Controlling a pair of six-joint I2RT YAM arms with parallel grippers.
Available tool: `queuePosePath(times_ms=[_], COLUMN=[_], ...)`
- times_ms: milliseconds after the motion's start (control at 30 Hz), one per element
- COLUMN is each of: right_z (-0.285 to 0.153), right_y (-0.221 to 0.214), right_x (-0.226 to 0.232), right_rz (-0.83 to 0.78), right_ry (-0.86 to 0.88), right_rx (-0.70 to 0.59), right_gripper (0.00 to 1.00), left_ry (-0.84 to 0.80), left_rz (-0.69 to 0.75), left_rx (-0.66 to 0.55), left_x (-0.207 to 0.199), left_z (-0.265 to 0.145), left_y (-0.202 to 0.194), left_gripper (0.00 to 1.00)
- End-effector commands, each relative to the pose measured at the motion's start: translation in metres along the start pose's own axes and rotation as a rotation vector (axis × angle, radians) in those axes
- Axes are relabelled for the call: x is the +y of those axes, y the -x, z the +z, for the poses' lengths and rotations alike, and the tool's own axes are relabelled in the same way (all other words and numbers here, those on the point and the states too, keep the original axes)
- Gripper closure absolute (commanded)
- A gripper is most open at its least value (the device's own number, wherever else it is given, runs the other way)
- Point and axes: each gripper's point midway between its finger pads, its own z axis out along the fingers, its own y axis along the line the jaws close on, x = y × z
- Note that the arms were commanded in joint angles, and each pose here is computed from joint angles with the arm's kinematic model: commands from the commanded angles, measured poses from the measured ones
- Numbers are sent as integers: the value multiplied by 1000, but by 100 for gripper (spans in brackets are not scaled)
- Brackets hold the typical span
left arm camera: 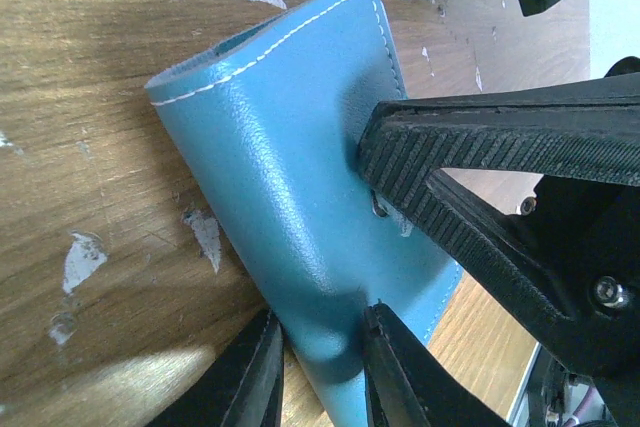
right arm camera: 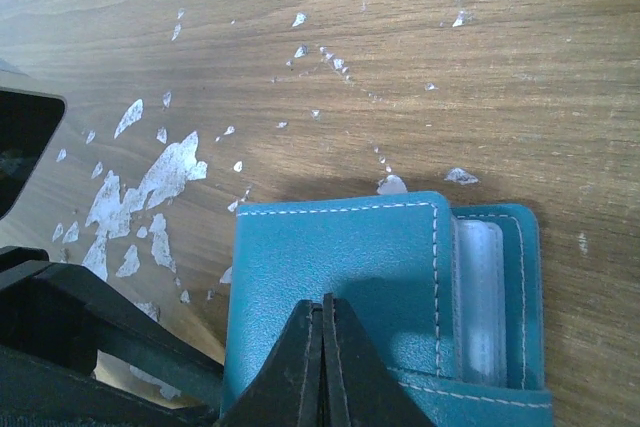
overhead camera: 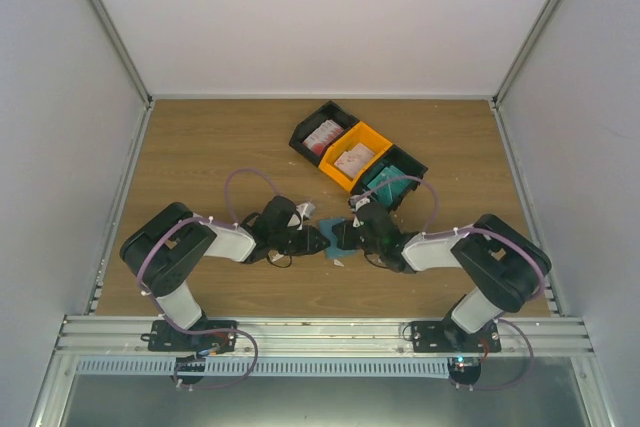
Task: Put the credit cards into the card holder
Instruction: Close the card holder at the center of the board.
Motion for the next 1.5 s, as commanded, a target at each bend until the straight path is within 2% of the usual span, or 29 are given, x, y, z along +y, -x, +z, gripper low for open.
queuePosePath(times_ms=[0,267,567,667,867,1033,1300,1467], right_z=[-13,-13,-24,-27,-19,-21,-20,-18], right_y=[-106,-95,-107,-112,-111,-99,-82,-83], right_x=[-77,-79,-101,-98,-63,-27,-14,-7], right_rz=[51,-5,-20,-46,-106,-61,8,64], right_ry=[-256,-238,-383,-374,-213,-22,62,108], right_rx=[367,350,422,420,405,411,387,418], right_gripper=[100,99,100,100,100,100,99,100], left_ry=[162,158,162,162,176,212,207,205], left_rz=[-49,-46,-51,-55,-58,-62,-65,-66], left_rx=[39,37,37,39,40,32,39,41], left_x=[43,40,41,41,44,52,53,53], left_z=[6,6,9,11,14,14,15,15], left_y=[-18,-16,-14,-13,-11,-11,-13,-15], left_gripper=[74,74,74,74,77,78,78,78])
